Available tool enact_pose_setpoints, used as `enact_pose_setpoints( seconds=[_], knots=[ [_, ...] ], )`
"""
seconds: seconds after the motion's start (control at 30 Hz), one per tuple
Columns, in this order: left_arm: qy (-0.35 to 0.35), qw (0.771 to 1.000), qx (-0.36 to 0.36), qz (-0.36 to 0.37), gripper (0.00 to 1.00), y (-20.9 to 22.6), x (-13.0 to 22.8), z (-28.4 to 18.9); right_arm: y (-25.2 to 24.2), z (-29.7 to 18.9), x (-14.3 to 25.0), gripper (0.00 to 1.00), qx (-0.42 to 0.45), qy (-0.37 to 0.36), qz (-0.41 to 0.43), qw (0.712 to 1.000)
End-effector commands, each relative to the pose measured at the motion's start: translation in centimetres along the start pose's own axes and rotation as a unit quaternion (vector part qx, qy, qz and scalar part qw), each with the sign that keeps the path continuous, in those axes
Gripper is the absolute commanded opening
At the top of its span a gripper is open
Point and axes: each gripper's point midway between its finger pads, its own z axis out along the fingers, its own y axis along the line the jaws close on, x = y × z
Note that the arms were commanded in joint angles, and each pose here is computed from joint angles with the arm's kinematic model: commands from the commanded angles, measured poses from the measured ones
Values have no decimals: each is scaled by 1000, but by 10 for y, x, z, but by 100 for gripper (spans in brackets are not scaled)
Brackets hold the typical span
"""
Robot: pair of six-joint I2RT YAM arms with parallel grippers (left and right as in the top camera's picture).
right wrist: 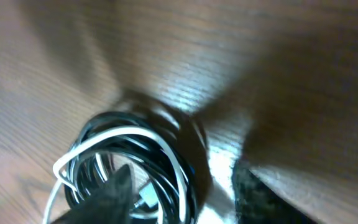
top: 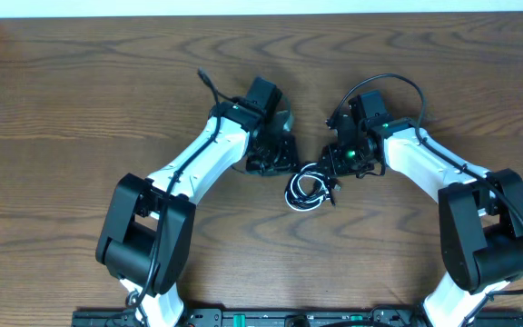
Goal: Untangle cables
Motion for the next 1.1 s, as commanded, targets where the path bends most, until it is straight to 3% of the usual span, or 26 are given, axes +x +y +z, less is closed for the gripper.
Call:
enact_pose_setpoints(
  seconds=[0.0,0.13,0.3,0.33,0.47,0.53,0.67,0.77,0.87,1.07],
  knots=[
    [-6,998,-27,-59,35,7,0,-3,3,3,0,53,-3,2,-41,999],
    [0,994,-30,-101,38,6,5,-1,1,7,2,54,-3,9,-59,998],
    [-12,994,-44,-98,41,2,5,5,-1,16,5,42,-8,18,-54,998],
    [-19,993,-56,-99,40,4,4,5,-2,16,5,39,-7,18,-54,998],
    [-30,991,-73,-107,40,4,4,8,-5,16,4,10,-5,16,-51,999],
    [-33,991,-71,-105,41,2,4,9,-13,14,2,1,8,13,-42,999],
    [-43,992,-69,-101,41,1,-1,9,-36,7,-7,1,34,-8,22,999],
    [-54,992,-64,-96,41,-2,-7,9,-39,0,-11,1,6,-16,63,998],
    [-66,992,-58,-91,41,-4,-13,8,-29,-3,-8,1,-41,-6,61,997],
    [-103,982,-92,-125,41,9,-24,5,-22,0,1,1,-42,11,39,998]
  ],
)
